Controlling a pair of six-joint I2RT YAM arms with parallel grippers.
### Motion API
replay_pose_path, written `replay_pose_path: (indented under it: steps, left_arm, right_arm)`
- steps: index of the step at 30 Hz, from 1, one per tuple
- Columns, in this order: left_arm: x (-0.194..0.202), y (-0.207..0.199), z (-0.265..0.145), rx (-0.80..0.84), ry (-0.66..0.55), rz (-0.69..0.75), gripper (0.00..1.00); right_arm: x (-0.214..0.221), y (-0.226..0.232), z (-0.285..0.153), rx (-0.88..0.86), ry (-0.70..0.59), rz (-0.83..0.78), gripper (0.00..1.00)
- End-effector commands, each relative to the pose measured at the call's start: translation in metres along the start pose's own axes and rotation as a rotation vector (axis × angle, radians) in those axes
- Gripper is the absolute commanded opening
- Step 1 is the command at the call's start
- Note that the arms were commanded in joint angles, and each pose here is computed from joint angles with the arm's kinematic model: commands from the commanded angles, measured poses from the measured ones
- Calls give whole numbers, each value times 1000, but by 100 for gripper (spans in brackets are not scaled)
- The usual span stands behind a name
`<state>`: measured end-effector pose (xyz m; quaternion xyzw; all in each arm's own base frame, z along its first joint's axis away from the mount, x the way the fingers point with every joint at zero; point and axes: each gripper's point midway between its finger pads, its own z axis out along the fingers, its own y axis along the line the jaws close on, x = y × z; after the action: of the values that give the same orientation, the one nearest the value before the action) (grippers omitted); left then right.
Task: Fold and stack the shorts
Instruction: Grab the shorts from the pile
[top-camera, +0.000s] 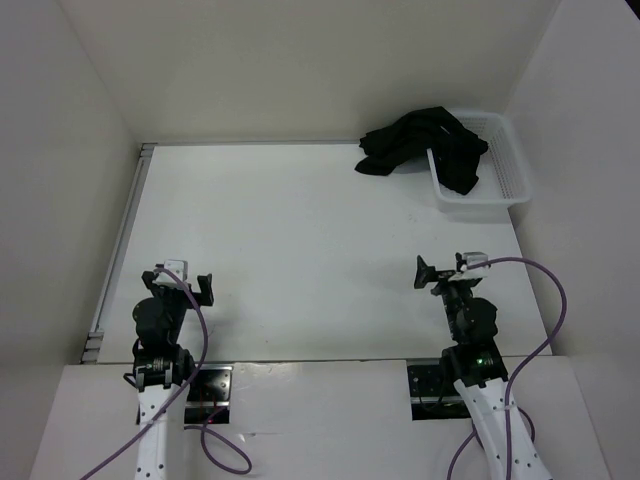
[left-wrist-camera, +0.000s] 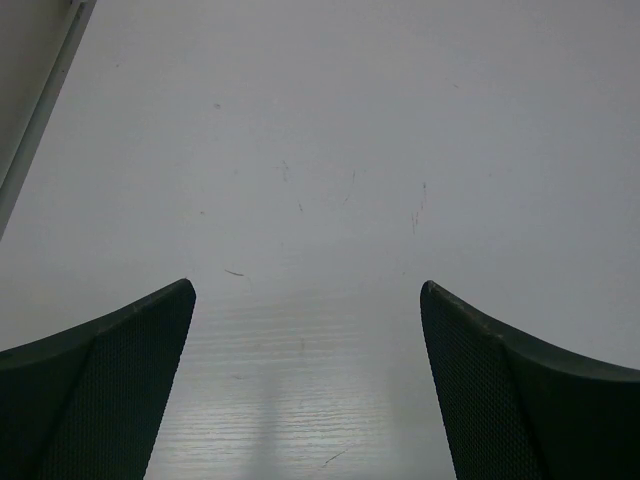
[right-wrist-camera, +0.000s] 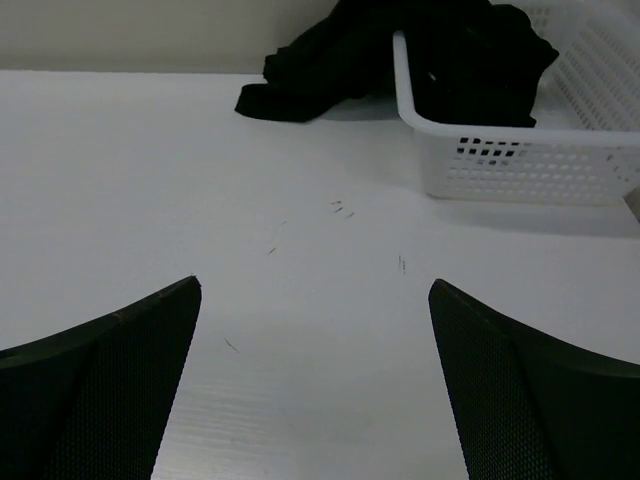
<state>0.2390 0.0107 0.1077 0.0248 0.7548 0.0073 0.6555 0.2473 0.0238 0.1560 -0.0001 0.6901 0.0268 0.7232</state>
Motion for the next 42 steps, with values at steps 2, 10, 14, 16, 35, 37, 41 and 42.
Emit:
replay_pose_path:
  steps: [2, 10, 14, 16, 35, 37, 41, 42]
  left_arm:
    - [-19, -3, -1, 17, -118, 28, 100]
    - [-19, -8, -1, 44, -119, 29, 100]
    - [-22, -54, -11, 306, -125, 41, 100]
    - [-37, -66, -19, 376, -155, 55, 100]
    - [-130, -29, 47, 279, 132, -45, 100]
    - [-86, -29, 61, 296, 425, -142, 100]
    - [-61, -43, 73, 383, 711, -261, 100]
    - [-54, -46, 77, 401, 750, -284, 100]
  right_arm:
    - [-29, 14, 4, -63, -155, 61, 99]
    - [-38, -37, 0, 281, -228, 496, 99]
    - [-53, -9, 3, 98, -251, 378, 99]
    - [-73, -7, 0, 79, -298, 462, 99]
    - [-159, -51, 216, 499, 136, 101, 99]
    - [-140, -74, 247, 426, 156, 114, 99]
    - [-88, -129, 299, 358, 343, 330, 99]
    - [-71, -135, 305, 364, 383, 337, 99]
